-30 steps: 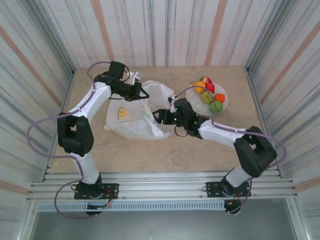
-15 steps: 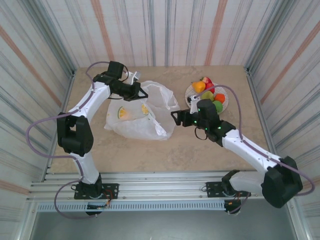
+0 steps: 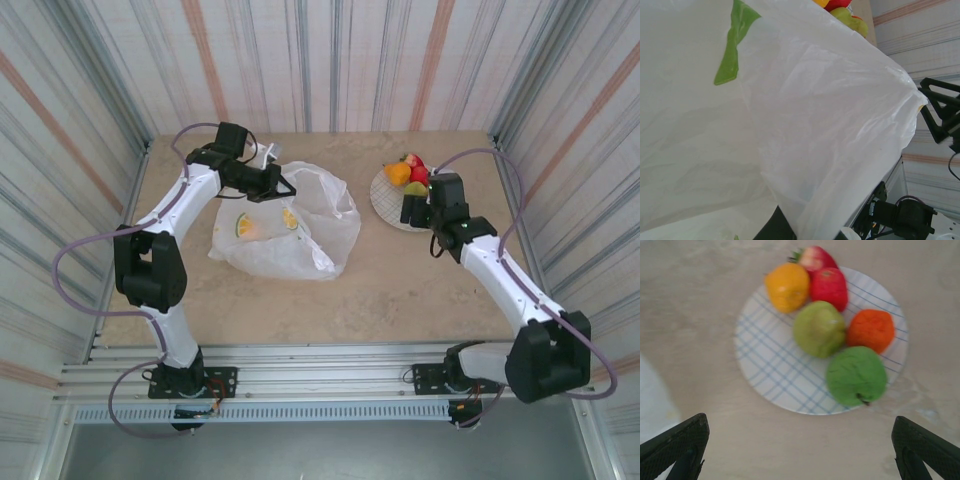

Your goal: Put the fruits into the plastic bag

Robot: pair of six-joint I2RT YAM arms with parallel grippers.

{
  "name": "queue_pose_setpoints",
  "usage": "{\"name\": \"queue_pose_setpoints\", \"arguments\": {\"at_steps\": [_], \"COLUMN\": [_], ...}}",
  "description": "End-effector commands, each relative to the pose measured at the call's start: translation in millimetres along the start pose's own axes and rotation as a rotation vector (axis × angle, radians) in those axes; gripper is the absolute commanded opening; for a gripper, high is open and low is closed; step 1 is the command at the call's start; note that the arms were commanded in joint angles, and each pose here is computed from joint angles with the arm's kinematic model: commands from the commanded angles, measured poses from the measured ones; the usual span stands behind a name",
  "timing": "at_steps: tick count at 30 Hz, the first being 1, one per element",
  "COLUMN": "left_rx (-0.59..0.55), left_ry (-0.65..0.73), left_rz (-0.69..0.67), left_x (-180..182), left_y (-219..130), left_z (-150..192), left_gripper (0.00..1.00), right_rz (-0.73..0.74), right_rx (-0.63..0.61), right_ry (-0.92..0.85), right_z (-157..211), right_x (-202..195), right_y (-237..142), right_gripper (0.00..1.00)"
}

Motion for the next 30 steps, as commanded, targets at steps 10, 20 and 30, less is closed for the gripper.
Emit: {"name": "queue_pose_setpoints", "arguments": {"at_steps": [10, 20, 30], "left_rx": [-0.012, -0.012, -0.013], "left_ry": [0.015, 0.014, 0.018], "left_rz": [0.015, 0.023, 0.021], "left_x": [-12, -13, -14], "left_y": [-11, -12, -12], "left_z": [4, 5, 4], "left_gripper": [0.00, 0.00, 0.00], "right_rz": [0.201, 0.252, 0.267], "right_rx": [0.222, 0.291, 0.318], "right_ry": [-0.164, -0.296, -0.346], "right_z": [28, 37, 33], "right_x": [-38, -42, -45], "right_y": [75, 117, 142], "right_gripper": [0.99, 0.99, 0.94]}}
Point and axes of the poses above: each hand's point on the last joint's axis, 136 mm out from that joint toward the fingers, its own y axis out along the fingers, its own x axis along the line the jaws close on, z = x × y, the point moved 2 cm from there along -y, back along the fingers, and after that the axes turned 3 degrees about -y, right-handed, at the moved point
